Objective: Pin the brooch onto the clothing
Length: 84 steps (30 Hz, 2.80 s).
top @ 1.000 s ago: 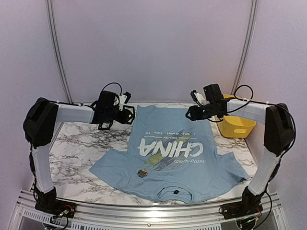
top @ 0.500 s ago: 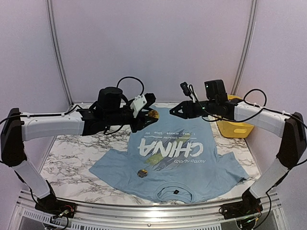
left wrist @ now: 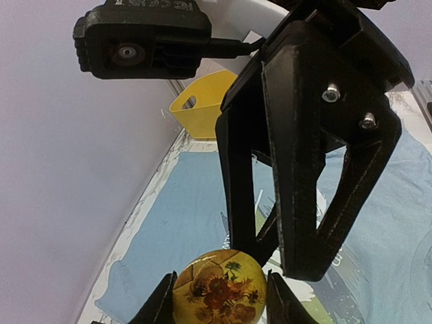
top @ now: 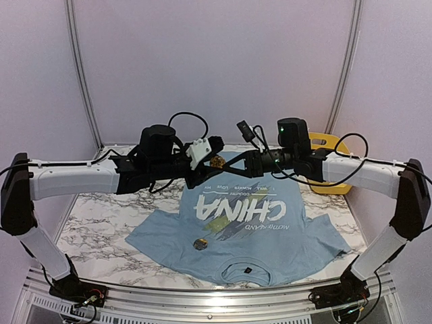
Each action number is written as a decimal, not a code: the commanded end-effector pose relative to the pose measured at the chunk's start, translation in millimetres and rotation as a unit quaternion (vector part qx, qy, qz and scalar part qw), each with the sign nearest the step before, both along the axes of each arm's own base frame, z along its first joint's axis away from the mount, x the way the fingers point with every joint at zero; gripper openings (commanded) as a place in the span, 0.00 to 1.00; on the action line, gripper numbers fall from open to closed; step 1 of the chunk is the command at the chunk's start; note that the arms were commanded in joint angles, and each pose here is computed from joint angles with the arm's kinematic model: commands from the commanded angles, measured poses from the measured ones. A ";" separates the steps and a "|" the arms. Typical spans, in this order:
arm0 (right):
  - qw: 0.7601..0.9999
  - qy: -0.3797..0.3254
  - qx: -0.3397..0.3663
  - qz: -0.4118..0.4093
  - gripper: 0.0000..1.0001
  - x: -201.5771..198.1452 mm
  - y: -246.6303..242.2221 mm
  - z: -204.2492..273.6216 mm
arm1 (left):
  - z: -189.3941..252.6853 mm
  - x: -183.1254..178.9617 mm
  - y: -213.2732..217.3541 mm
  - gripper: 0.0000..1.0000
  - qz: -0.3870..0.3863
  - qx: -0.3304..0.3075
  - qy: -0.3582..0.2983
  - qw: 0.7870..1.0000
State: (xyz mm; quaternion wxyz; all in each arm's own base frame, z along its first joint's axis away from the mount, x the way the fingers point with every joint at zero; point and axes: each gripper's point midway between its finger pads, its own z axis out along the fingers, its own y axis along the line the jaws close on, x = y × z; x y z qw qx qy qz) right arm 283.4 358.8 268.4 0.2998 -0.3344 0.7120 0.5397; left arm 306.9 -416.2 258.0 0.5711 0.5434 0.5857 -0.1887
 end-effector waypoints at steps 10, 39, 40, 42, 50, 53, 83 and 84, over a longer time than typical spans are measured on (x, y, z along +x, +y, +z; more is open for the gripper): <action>0.999 -0.020 0.024 0.008 0.05 17.9 16.4 13.4 | 8.2 -7.9 5.2 0.34 -0.003 0.000 -0.022 1.000; 0.280 -0.910 -0.282 -0.120 0.00 -12.2 -72.5 101.3 | 124.9 -55.0 19.8 0.74 -0.068 -0.198 0.202 0.957; 0.266 -0.914 -0.280 -0.120 0.00 -15.4 -71.1 106.8 | 129.3 -56.2 18.3 0.72 -0.072 -0.206 0.219 0.951; 0.246 -0.920 -0.282 -0.118 0.00 -22.4 -68.6 113.2 | 132.6 -56.8 13.6 0.67 -0.077 -0.216 0.254 0.940; 0.212 -0.932 -0.289 -0.060 0.00 -43.3 -48.4 101.2 | 131.1 -67.2 -2.5 0.75 -0.125 -0.209 0.294 0.924; 0.218 -0.934 -0.273 -0.077 0.00 -48.3 -45.7 110.4 | 123.3 -67.8 -3.5 0.74 -0.127 -0.201 0.295 0.925; 0.245 -0.937 -0.205 -0.143 0.00 -65.3 -29.2 136.7 | 135.1 -92.4 -31.4 0.30 -0.185 -0.248 0.298 0.903; 0.245 -0.936 -0.207 -0.145 0.00 -64.1 -29.3 137.3 | 134.5 -92.7 -31.8 0.30 -0.185 -0.247 0.300 0.903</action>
